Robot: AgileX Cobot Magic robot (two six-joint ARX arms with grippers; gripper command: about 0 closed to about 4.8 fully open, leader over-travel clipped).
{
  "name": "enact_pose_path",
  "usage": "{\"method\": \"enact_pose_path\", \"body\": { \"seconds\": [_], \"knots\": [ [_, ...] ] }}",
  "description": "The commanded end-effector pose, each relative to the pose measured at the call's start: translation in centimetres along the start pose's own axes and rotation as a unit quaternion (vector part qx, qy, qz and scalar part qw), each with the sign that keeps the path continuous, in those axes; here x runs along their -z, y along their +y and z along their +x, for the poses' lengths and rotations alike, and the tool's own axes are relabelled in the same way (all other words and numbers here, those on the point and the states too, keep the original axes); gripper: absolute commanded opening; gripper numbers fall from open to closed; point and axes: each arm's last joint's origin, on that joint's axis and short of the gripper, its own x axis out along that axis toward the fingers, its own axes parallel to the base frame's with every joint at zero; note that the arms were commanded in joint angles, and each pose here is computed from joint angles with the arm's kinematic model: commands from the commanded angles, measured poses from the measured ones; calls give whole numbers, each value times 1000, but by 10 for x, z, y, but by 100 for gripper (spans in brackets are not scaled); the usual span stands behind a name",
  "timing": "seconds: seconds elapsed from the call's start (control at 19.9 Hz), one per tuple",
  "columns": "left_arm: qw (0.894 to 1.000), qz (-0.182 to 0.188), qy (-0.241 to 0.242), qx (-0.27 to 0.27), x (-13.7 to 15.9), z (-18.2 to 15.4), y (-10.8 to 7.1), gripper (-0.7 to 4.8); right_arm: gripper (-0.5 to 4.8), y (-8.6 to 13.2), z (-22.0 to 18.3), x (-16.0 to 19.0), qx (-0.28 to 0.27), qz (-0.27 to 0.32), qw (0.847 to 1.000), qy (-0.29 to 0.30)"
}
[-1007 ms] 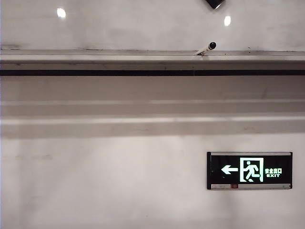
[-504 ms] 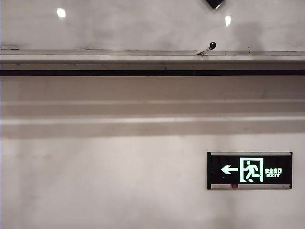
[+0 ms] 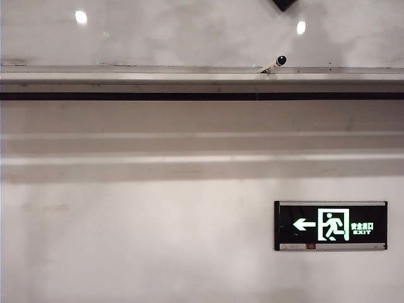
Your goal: Wipe the whiteboard clean using the black magnetic whiteboard eraser attached to the whiteboard.
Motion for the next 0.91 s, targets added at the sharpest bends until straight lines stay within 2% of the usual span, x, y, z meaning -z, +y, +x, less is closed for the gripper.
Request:
{"method": "enact_pose_path", "body": {
  "seconds": [0.05, 0.2, 0.25, 0.3, 0.35, 0.4, 0.65, 0.81, 0.91],
  "knots": [
    [998, 50, 22, -24, 1, 8, -7, -5, -6, 10, 18, -4, -24, -38, 999, -6],
    [999, 49, 16, 0, 0, 15, -11, -5, -4, 14, 44, 3, -50, -70, 996, -4],
    [999, 49, 12, 1, -1, 15, -11, -5, 52, 16, 52, 6, -61, -82, 995, -9],
    [999, 49, 8, 0, -2, 15, -11, -5, 234, 17, 61, 11, -67, -89, 994, -21],
    [999, 48, 3, 0, -3, 15, -11, -5, 388, 17, 67, 15, -64, -90, 993, -30],
    [999, 48, -1, 0, -4, 14, -11, -5, 479, 18, 75, 20, -62, -91, 993, -40],
    [999, 48, -3, 9, -6, 14, -12, -5, 479, 18, 106, 30, -60, -114, 991, -32],
    [999, 48, -4, 22, -6, 14, -12, -5, 479, 15, 124, 21, -50, -112, 992, 17],
    [999, 47, -5, 23, -6, 14, -12, -5, 479, 14, 133, 14, -51, -126, 991, 20]
  ]
}}
